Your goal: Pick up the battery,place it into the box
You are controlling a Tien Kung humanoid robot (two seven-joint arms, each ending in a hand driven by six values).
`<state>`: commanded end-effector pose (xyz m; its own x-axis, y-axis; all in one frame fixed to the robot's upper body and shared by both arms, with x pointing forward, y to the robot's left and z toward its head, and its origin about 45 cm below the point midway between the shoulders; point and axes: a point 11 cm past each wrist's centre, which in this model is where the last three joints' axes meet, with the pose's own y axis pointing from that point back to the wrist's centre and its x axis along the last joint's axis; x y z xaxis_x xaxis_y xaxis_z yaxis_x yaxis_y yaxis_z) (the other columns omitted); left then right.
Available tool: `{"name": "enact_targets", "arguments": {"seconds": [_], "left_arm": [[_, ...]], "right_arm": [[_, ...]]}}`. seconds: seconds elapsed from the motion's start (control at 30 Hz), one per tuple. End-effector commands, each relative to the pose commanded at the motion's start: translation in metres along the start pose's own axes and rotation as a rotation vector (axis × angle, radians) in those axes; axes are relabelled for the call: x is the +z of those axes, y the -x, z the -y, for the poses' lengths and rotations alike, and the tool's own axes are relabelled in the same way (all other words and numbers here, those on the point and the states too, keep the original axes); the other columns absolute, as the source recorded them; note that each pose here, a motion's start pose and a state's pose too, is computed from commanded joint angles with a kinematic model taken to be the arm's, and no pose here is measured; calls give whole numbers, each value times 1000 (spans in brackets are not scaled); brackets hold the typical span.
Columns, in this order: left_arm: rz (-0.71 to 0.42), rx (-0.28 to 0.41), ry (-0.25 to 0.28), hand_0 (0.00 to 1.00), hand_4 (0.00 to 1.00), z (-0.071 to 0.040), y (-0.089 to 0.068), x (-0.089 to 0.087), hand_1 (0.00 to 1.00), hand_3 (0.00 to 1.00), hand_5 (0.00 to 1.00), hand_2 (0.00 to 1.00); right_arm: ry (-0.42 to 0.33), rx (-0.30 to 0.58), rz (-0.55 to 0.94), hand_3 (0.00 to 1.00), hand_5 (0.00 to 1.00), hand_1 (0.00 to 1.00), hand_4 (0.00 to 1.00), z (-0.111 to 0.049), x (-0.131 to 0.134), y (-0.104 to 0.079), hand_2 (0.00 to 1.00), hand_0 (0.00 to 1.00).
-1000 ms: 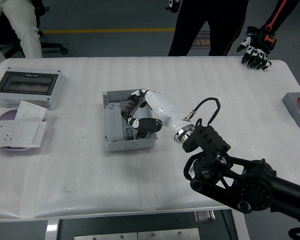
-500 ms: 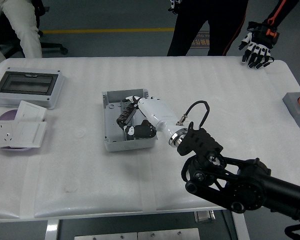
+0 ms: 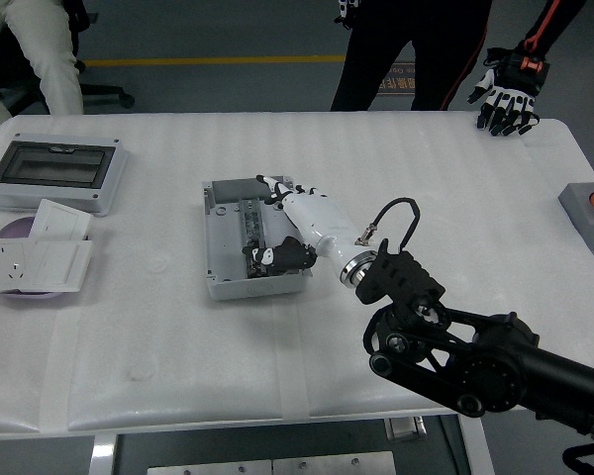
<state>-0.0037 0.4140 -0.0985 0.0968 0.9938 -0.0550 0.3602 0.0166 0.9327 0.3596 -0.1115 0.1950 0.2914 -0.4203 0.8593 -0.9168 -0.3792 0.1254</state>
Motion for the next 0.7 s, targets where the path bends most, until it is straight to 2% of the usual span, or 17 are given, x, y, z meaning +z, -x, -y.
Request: {"name": "enact_targets", "arguments": {"seconds": [0.2, 0.37, 0.6, 0.63, 0.7], "left_arm": [[-2, 0, -5, 363, 2, 1, 0, -2, 552, 380, 2, 446], [-10, 4, -23, 365, 2, 2, -1, -8, 553, 383, 2, 447], [-22, 25, -51, 364, 2, 3, -2, -12, 552, 383, 2, 446], [-23, 25, -53, 364, 2, 3, -1, -12, 552, 386, 2, 446], [-24, 24, -54, 364, 2, 4, -1, -12, 552, 386, 2, 446]], "right_arm": [[105, 104, 37, 989, 454, 769, 886, -6, 48, -41, 801, 984], [191, 205, 105, 984, 470, 758, 903, -20, 99, -81, 784, 984], [242, 283, 249, 979, 472, 751, 905, -47, 149, -100, 780, 978], [244, 292, 269, 973, 484, 748, 907, -51, 154, -102, 781, 933], [255, 314, 304, 973, 484, 748, 907, -58, 164, -106, 781, 933]]}}
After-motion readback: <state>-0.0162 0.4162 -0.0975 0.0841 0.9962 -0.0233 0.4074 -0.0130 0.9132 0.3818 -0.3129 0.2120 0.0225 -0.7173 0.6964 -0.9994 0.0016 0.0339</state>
